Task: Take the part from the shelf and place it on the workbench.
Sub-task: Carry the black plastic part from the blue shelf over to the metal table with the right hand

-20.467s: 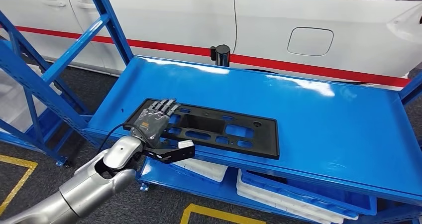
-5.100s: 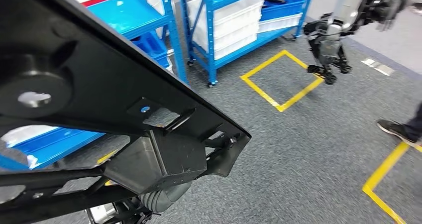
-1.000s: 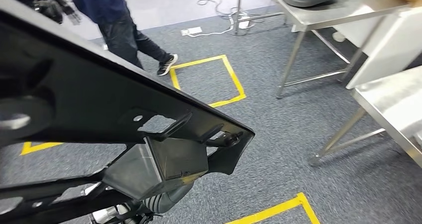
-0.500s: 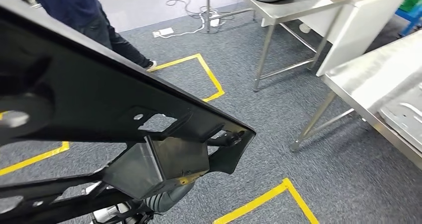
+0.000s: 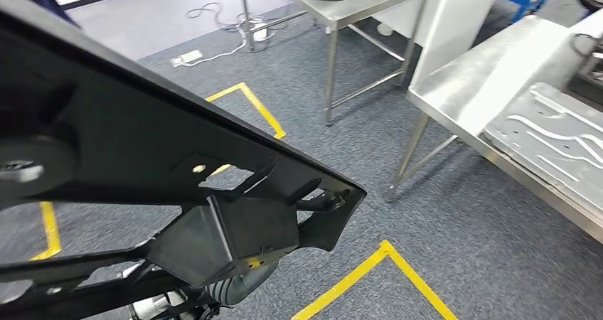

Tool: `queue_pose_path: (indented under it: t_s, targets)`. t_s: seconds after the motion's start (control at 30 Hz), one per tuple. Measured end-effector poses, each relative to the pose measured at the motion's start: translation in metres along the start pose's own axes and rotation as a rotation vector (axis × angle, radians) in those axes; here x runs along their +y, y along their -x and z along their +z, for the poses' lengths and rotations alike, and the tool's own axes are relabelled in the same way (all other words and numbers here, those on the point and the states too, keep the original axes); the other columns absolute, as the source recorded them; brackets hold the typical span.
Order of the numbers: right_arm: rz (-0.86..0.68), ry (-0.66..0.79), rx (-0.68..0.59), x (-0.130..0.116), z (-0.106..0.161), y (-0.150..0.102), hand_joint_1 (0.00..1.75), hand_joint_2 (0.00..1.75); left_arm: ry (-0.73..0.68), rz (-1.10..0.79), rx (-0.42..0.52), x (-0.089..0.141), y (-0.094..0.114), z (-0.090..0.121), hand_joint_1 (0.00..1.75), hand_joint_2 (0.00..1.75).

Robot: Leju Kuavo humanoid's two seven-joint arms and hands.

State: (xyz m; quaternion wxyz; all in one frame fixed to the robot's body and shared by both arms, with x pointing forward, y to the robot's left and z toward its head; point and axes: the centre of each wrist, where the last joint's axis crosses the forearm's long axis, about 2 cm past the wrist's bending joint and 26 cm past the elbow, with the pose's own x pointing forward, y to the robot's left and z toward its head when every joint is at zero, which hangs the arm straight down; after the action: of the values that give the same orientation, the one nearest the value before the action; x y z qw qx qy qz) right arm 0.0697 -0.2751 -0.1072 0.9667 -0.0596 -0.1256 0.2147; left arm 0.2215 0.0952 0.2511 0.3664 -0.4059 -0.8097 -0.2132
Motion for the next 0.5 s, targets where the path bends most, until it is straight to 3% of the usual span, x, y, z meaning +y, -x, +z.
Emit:
queue_pose_path:
  t_s: [0.5]
  targets:
    - [-0.001, 0.002, 0.006, -0.0010, 0.0001, 0.0033, 0.00, 0.00, 0.002, 0.003, -0.004, -0.0001, -0.0004, -0.0012, 1.75, 1.75]
